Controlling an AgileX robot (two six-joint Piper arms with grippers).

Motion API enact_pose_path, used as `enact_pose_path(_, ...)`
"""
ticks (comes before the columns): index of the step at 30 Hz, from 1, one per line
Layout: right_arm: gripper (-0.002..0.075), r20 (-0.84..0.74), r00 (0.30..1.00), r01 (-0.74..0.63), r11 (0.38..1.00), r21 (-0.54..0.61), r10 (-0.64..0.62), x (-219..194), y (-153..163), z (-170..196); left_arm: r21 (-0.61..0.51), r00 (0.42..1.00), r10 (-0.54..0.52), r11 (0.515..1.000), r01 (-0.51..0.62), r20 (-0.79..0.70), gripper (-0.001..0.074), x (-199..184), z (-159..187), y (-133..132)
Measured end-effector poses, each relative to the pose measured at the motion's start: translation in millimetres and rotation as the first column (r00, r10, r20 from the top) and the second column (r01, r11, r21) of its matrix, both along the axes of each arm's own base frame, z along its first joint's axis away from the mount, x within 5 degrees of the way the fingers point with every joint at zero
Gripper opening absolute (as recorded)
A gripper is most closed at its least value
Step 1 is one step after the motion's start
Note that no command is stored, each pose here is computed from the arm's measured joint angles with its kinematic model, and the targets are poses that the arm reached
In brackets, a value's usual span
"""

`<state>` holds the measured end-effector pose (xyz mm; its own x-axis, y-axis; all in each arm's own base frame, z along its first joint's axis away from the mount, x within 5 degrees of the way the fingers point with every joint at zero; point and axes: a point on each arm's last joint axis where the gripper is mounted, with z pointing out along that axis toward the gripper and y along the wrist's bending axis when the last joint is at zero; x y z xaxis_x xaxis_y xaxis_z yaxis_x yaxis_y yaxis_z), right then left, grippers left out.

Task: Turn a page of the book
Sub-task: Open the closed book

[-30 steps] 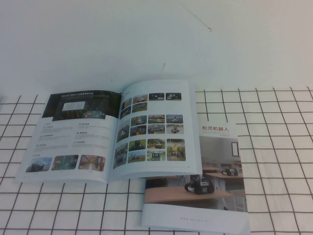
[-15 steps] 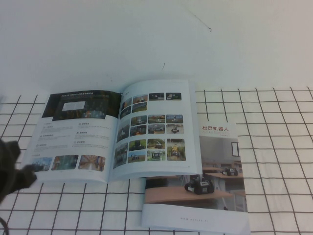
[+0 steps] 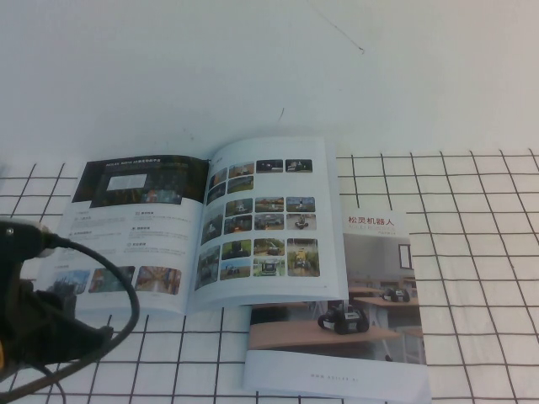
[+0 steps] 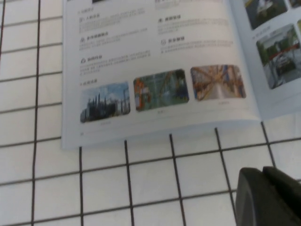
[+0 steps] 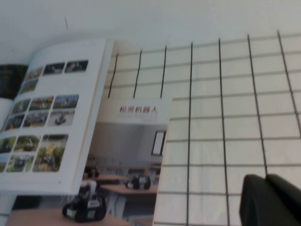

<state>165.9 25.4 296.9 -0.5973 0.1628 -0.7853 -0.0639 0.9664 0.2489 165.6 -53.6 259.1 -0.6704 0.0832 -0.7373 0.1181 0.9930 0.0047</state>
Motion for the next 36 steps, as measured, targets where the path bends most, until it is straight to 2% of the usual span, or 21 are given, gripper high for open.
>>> enact_pose_path(4,0.0001,-0.132,0.990,-0.053,0.999,0.004,0.053,16,6,-20,-0.042,0.998,-0.024,0.999,0.026,0.058,-0.0002,3,4,-4)
enact_pose_path(9,0.0001,-0.223,0.956,-0.189,0.981,0.033,0.192,39,18,-26,-0.141,0.997,0.000,0.990,0.011,0.078,-0.0002,5,7,-9)
enact_pose_path(14,0.0001,-0.201,0.925,-0.300,0.944,0.136,0.323,52,32,-25,-0.227,0.998,0.034,0.974,-0.023,0.047,-0.0002,8,4,-14)
enact_pose_path(18,0.0001,-0.158,0.891,-0.379,0.888,0.258,0.426,55,44,-25,-0.252,0.998,0.010,0.968,0.005,0.055,-0.0002,19,-2,-22)
enact_pose_path(22,0.0003,-0.082,0.857,-0.467,0.836,0.289,0.508,61,60,-27,-0.242,0.998,0.020,0.970,-0.004,0.063,-0.0002,46,-1,-26)
enact_pose_path(29,0.0053,-0.055,0.833,-0.517,0.809,0.280,0.551,89,88,-39,-0.143,0.999,0.016,0.990,-0.010,0.041,-0.0002,102,4,-28)
enact_pose_path(36,0.0174,-0.080,0.834,-0.508,0.818,0.270,0.545,142,100,-52,-0.053,0.993,-0.118,0.992,0.118,0.014,-0.0002,130,2,-41)
